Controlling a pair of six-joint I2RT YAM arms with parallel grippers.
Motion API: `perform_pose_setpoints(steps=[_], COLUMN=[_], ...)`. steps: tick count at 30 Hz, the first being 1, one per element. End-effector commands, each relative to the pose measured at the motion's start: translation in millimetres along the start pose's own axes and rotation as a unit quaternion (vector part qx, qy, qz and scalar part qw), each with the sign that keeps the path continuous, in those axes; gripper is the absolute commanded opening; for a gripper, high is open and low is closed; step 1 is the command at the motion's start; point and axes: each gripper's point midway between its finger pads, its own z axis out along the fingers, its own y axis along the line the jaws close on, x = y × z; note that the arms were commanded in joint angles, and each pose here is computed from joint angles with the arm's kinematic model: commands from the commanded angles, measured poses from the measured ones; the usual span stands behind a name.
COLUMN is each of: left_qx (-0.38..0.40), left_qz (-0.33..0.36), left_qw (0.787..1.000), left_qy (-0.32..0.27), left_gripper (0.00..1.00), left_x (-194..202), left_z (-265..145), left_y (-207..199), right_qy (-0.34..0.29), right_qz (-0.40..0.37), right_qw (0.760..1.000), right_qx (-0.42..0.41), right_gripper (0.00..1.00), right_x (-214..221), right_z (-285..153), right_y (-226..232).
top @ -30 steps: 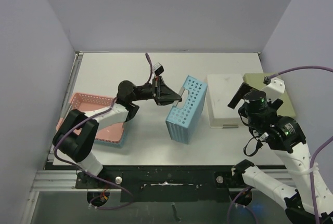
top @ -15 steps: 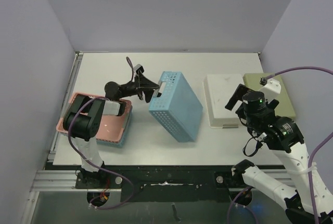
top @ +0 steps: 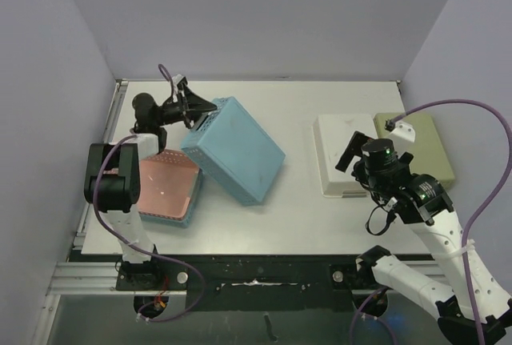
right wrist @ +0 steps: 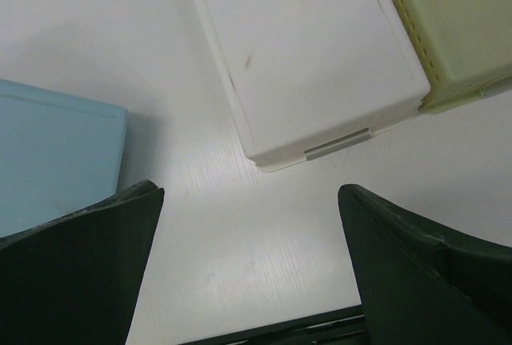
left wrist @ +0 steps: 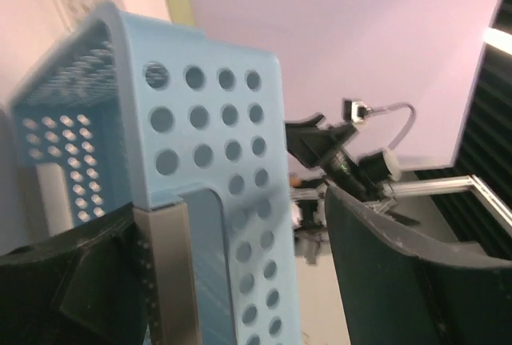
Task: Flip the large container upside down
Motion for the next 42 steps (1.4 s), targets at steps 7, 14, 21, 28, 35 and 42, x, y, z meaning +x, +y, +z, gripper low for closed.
perform_pose_setpoints(steps=[7,14,21,28,35,42], left_qx=[-0.35,-0.384,-0.446,-0.579,-0.611,-0.61], left_qz=[0.102,0.157,0.234,0.323,0.356,0.335], left_qw=[0.931,0.907,0.862,0.746,0.688,0.694], left_qy=[0.031,0.074,0.052,-0.06,-0.163,-0.184], left_gripper=[0.74,0.75,0.76,0.77,0.78,0.78], left_x=[-43.7,-32.9,-46.2,-72.5,-28.7,44.1], left_z=[30.3,85.2,111.6,66.1,-19.3,-84.6], left_y=[103.6,113.2,99.8,51.8,2.8,-0.7], right_qy=[0.003,0.015,0.014,0.018,0.035,0.077], right_qz=[0.026,0.03,0.028,0.019,-0.011,-0.06], right_qw=[0.999,0.999,0.999,0.999,0.998,0.988], right_qx=[-0.029,-0.035,-0.029,-0.027,-0.043,-0.123], right_gripper=[0.98,0.98,0.97,0.98,0.98,0.98], right_x=[3.5,12.3,13.4,16.5,21.8,42.8], right_z=[2.3,2.8,0.6,5.6,21.1,37.2], right_y=[12.3,12.7,7.1,8.5,26.1,85.7])
